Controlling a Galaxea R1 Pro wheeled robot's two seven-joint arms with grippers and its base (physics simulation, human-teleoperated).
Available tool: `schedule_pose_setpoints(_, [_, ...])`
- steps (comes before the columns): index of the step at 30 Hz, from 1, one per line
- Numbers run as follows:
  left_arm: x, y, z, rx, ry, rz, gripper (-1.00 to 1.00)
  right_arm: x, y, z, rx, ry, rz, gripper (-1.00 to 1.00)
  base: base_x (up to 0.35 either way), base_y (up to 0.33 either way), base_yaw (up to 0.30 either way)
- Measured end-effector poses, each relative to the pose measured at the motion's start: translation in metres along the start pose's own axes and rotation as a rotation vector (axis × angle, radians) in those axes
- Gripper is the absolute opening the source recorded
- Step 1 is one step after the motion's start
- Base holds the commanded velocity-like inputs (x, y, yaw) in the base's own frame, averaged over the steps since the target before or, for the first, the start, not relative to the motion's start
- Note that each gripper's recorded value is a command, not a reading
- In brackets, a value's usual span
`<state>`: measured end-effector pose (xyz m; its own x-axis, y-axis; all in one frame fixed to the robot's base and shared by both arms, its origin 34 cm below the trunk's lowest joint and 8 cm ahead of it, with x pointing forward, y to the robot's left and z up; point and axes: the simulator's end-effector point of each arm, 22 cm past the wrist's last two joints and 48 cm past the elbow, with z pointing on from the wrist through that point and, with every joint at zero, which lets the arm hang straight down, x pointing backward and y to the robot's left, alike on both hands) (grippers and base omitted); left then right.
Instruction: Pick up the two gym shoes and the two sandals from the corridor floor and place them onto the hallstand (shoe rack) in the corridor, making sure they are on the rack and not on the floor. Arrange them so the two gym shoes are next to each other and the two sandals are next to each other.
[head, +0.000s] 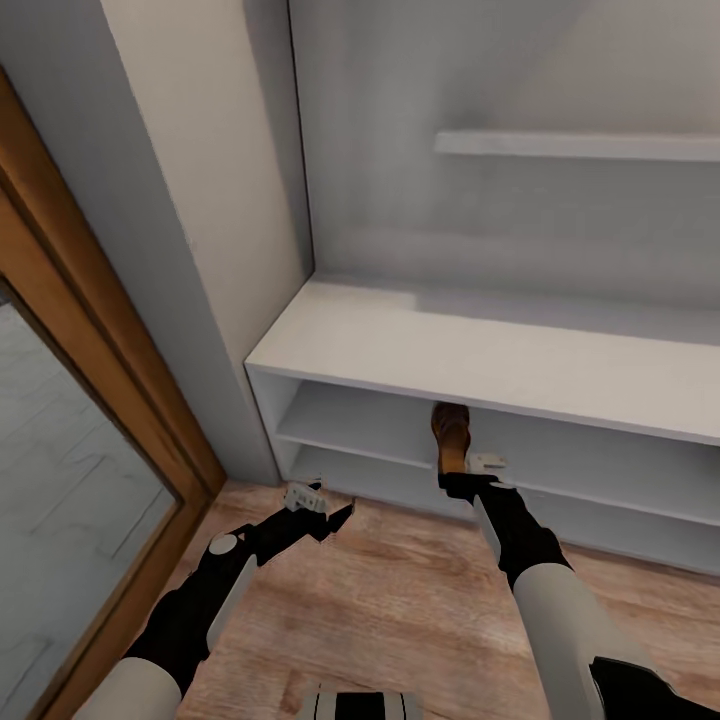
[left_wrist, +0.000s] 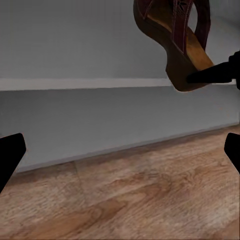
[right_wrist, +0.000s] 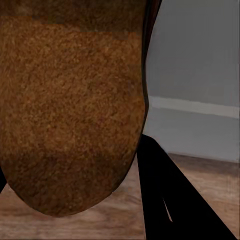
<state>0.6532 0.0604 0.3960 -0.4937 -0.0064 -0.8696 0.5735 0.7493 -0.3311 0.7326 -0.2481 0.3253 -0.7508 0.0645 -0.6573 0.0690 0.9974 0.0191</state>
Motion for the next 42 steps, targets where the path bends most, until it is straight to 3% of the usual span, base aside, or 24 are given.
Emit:
schedule_pose_setpoints(11, [0.001,-0.002,0.000,0.008,0.002,0.001,1.00,0.000,0.000,0.000,0.000,-0.001,0.001,-1.00,0.253,0.000,0.000])
schedule_pose_setpoints(13, [0.005,-0.014,0.004,0.038,0.018,0.019,1.00,0.000,0.000,0.000,0.001,-0.001,0.001,-1.00,0.024,0.000,0.000])
schedule_pose_setpoints(15, [0.014,-0.037,0.008,0.099,0.045,0.049,1.00,0.000,0.000,0.000,0.001,-0.001,0.001,-1.00,0.012,0.000,0.000])
schedule_pose_setpoints(17, [0.032,-0.084,0.010,0.239,0.096,0.098,1.00,0.000,0.000,0.000,0.001,-0.001,0.001,-1.00,0.005,0.000,0.000])
schedule_pose_setpoints(19, [0.044,-0.109,0.007,0.320,0.127,0.123,1.00,-0.001,0.000,0.000,0.001,-0.001,0.001,-1.00,0.003,0.000,0.000])
schedule_pose_setpoints(21, [0.064,-0.151,-0.003,0.468,0.178,0.160,1.00,-0.001,0.000,0.000,0.001,-0.001,0.001,-1.00,0.001,0.000,0.000])
schedule_pose_setpoints(24, [0.074,-0.169,-0.011,0.543,0.206,0.179,1.00,0.000,0.000,0.000,0.001,-0.001,0.001,-1.00,0.000,0.000,0.000])
schedule_pose_setpoints(31, [0.088,-0.178,-0.018,0.593,0.251,0.232,1.00,0.000,0.000,0.000,0.001,-0.001,0.001,-1.00,0.000,0.000,0.000])
schedule_pose_setpoints(42, [0.089,-0.179,-0.019,0.597,0.255,0.238,1.00,0.000,0.000,0.000,0.001,-0.001,0.001,-1.00,0.085,0.048,0.000])
